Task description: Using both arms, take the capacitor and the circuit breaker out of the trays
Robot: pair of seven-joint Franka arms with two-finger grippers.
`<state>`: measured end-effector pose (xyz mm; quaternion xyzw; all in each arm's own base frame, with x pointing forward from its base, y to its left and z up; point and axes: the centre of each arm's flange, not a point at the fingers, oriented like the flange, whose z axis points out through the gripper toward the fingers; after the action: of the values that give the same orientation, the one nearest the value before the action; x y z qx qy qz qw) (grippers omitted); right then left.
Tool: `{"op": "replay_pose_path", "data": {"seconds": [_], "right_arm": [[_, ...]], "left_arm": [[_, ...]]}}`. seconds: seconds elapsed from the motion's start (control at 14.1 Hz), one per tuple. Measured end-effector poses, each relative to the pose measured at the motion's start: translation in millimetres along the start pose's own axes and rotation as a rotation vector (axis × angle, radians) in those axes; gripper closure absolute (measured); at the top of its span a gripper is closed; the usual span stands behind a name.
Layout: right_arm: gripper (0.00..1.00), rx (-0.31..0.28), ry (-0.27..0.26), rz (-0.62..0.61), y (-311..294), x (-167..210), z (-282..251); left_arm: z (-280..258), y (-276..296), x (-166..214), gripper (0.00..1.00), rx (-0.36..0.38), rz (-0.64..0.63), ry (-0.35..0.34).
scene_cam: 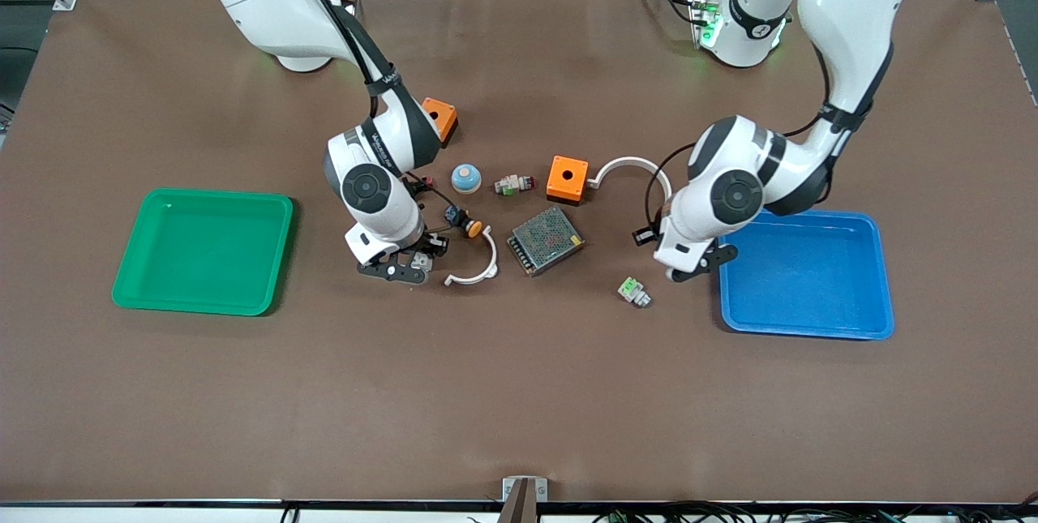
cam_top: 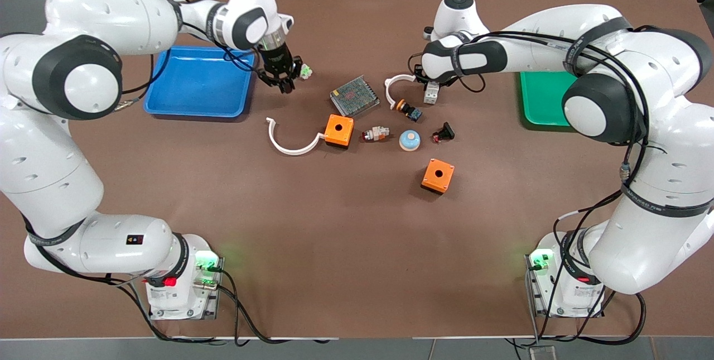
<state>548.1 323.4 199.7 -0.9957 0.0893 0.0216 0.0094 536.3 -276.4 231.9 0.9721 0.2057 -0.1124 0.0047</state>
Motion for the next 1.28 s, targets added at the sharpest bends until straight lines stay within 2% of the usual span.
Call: {"op": "replay_pose_path", "data": {"seconds": [0.14, 0.21, 0.43, 0.57, 0.64, 0.85, 1.06, 1.28], "right_arm": [[0.60, -0.003, -0.002, 0.001, -1, -1, 2], [0.56, -0.003, -0.001, 0.004, 0, 0, 2], [0.27, 0.004, 0.011, 0.022, -3, 11, -11], [0.10, -0.012, -0.010, 0.041, -2, 28, -36], [0.00, -0.023, -0.026, 0.054, 3, 41, -55], [0.00, -0.030, -0.066, 0.015, 52, 87, -127], [0.00, -0.028, -0.057, -0.040, 135, 125, -185], [0.00, -0.049, -0.076, -0.100, 209, 144, -231]], "left_arm": [[22, 6, -9, 0.66, 0.056, -0.021, 0.034], [32, 8, -11, 0.66, 0.069, -0.041, 0.047], [52, 14, -11, 0.66, 0.050, -0.084, 0.050], [53, 16, -11, 0.66, 0.044, -0.100, 0.051], [53, 16, -10, 0.59, 0.042, -0.103, 0.053], [39, 22, -3, 0.30, 0.012, -0.110, 0.074], [-24, 28, 25, 0.01, -0.039, -0.107, 0.184], [-123, 6, 65, 0.00, 0.019, -0.066, 0.289]]}}
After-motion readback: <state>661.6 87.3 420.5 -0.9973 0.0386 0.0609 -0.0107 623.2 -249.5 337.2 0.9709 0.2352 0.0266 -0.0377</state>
